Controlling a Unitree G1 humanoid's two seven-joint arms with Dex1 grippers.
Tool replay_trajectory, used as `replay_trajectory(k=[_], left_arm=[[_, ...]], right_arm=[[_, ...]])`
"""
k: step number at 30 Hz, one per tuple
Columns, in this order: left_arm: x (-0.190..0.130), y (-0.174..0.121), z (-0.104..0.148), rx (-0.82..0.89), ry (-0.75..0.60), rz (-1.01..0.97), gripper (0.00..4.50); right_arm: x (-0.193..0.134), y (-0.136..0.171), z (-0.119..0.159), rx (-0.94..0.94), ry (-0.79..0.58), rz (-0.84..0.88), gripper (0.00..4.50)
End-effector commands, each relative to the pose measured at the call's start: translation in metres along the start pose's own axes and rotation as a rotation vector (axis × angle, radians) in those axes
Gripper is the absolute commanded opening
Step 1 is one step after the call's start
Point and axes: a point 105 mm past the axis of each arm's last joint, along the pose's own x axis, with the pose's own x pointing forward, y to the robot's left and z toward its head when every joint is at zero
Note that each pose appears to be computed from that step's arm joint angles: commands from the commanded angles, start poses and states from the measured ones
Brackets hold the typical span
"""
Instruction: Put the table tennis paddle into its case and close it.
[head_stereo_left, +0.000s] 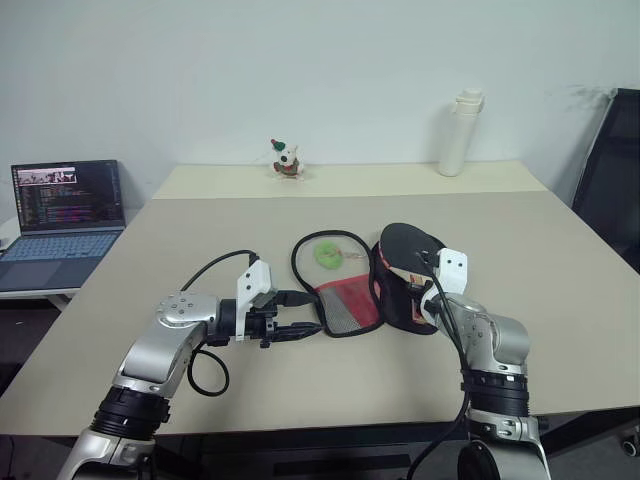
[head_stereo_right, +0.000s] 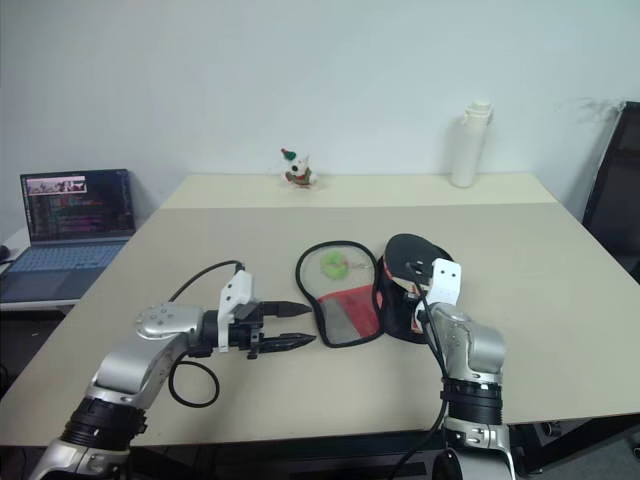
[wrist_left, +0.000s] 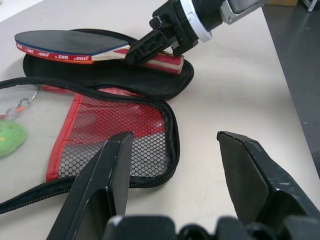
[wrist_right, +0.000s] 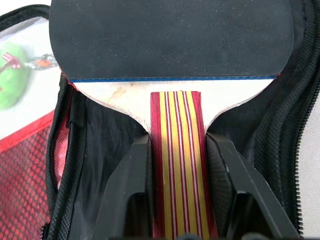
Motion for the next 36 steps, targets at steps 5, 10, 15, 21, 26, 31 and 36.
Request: replay_trajectory(k=[5,10,15,21,26,31,36], left_arm=[[-0.003,0.001,0.008,0.043,-0.021,0.018,2.91],[-0.003,0.002,0.008,0.044,-0.020,0.024,2.91],[-0.004,0.003,0.006,0.042,-0.019,0.037,2.91],[-0.008,0.021,0.005,0.048,-0.030,0.170,2.91],[-0.009,0.038,-0.001,0.049,-0.004,0.269,2.91],[-0.009,0.054,-0.011,0.042,0.039,0.332,2.52],[-0.009,0.079,-0.030,0.014,0.132,0.415,0.90]], right_arm=[[-0.004,-0.001,0.006,0.001,-0.045,-0.022,2.03],[-0.005,-0.003,0.006,-0.011,-0.053,-0.046,3.73],[-0.009,0.004,0.006,-0.045,-0.056,-0.008,4.48],[-0.042,0.036,0.021,-0.146,-0.098,0.185,4.48],[-0.082,0.054,0.022,-0.317,-0.096,0.440,4.48],[-0.111,0.049,0.018,-0.441,-0.047,0.614,4.50],[-0.113,0.019,0.032,-0.497,-0.042,0.557,4.50]])
